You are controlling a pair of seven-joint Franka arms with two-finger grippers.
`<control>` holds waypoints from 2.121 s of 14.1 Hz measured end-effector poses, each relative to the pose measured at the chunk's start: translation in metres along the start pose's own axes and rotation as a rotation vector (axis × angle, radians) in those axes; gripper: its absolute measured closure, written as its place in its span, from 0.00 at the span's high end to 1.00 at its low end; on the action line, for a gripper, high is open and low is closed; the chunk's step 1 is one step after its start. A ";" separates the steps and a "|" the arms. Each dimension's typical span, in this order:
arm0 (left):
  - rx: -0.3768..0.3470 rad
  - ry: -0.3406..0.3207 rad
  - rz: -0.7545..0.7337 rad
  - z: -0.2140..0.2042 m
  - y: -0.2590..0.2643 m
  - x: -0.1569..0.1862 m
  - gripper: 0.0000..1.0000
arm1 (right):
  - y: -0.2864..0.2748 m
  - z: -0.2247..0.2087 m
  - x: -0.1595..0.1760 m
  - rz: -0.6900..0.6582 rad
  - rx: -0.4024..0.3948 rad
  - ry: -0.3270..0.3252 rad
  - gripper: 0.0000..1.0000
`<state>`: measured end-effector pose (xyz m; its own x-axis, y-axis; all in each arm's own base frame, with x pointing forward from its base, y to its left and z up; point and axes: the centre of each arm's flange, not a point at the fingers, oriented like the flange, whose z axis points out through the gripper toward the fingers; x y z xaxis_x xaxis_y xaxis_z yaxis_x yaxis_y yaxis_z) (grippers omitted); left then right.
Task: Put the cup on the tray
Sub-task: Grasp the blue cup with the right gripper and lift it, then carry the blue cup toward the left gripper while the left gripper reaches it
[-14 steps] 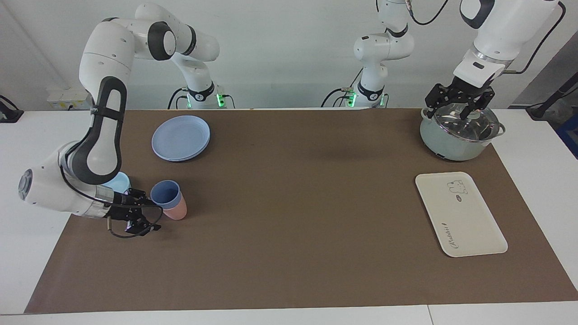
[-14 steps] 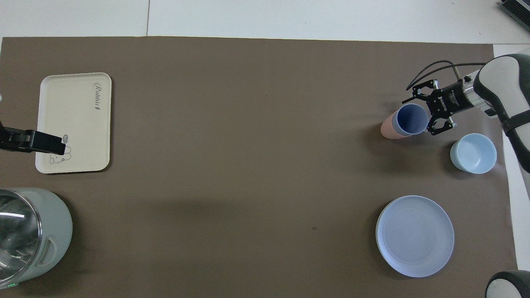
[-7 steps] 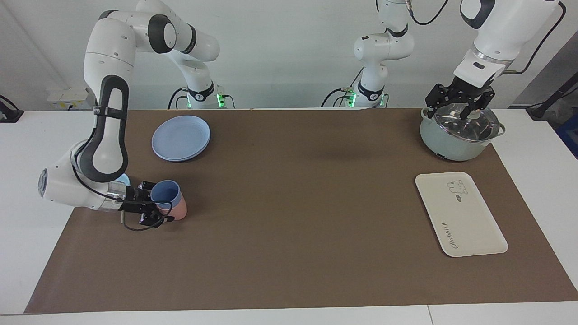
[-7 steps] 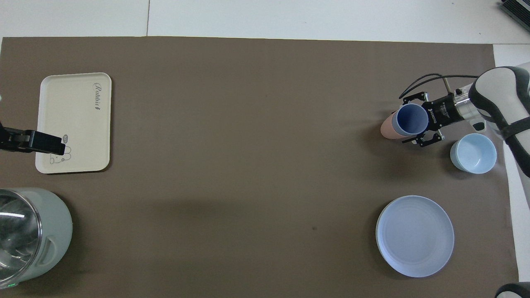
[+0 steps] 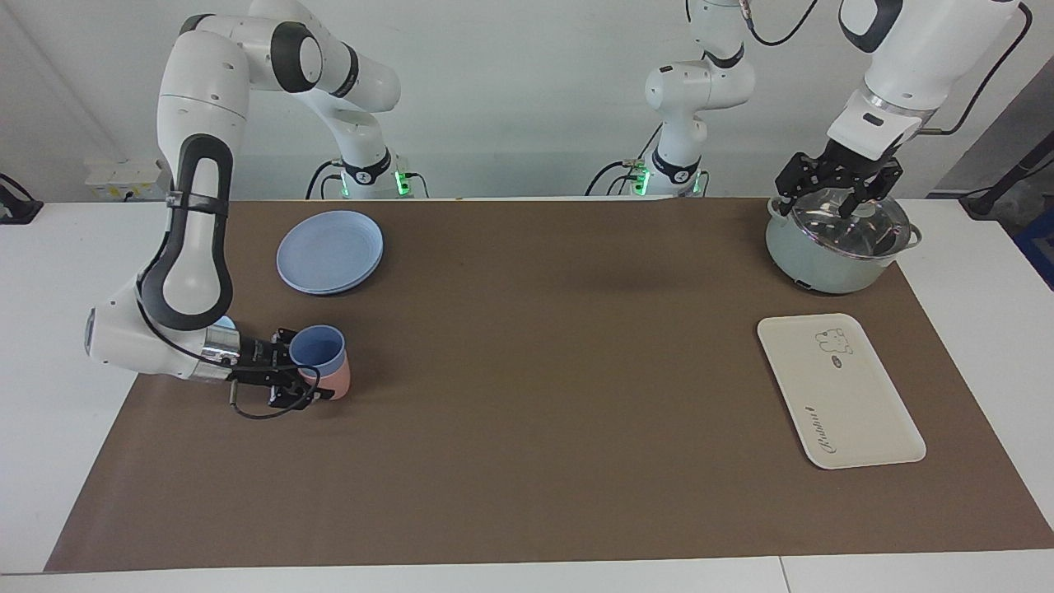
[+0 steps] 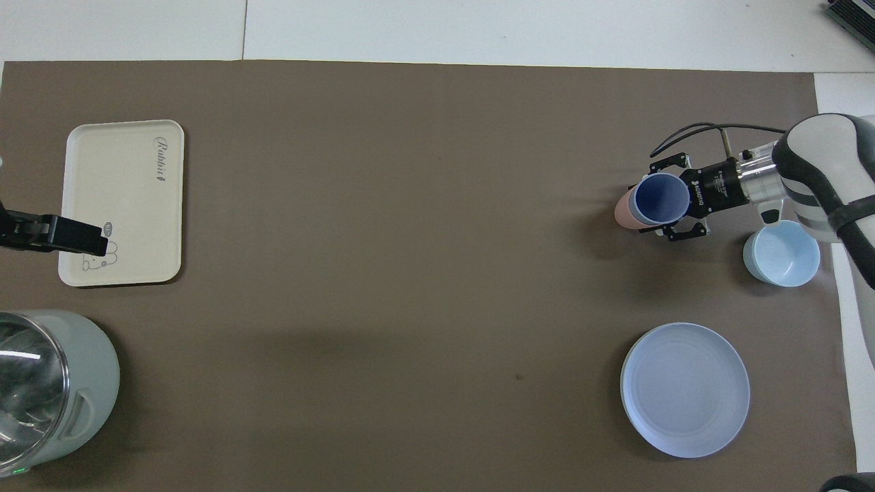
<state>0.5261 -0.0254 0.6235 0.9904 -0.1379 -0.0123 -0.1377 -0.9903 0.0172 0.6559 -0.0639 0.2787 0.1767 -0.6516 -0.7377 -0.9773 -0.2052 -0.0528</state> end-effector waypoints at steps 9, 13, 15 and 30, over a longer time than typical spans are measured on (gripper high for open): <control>-0.020 0.021 -0.141 0.002 0.080 0.005 1.00 | -0.057 0.101 -0.199 0.024 0.038 0.078 0.79; -0.147 0.178 -0.376 0.012 0.195 0.007 1.00 | -0.063 0.140 -0.279 0.098 0.114 0.112 0.79; -0.225 0.243 -0.472 0.022 0.242 0.002 1.00 | -0.063 0.146 -0.306 0.130 0.157 0.114 0.79; -0.406 0.320 -0.622 0.072 0.324 0.028 0.81 | -0.054 0.150 -0.352 0.123 0.161 0.098 0.79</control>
<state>0.5085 -0.3513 0.5570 0.8484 0.5086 0.1465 0.3950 -0.7927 0.4643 0.6286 0.2854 0.4401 0.0579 -0.7340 -0.6767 -0.9969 -0.0058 -0.0790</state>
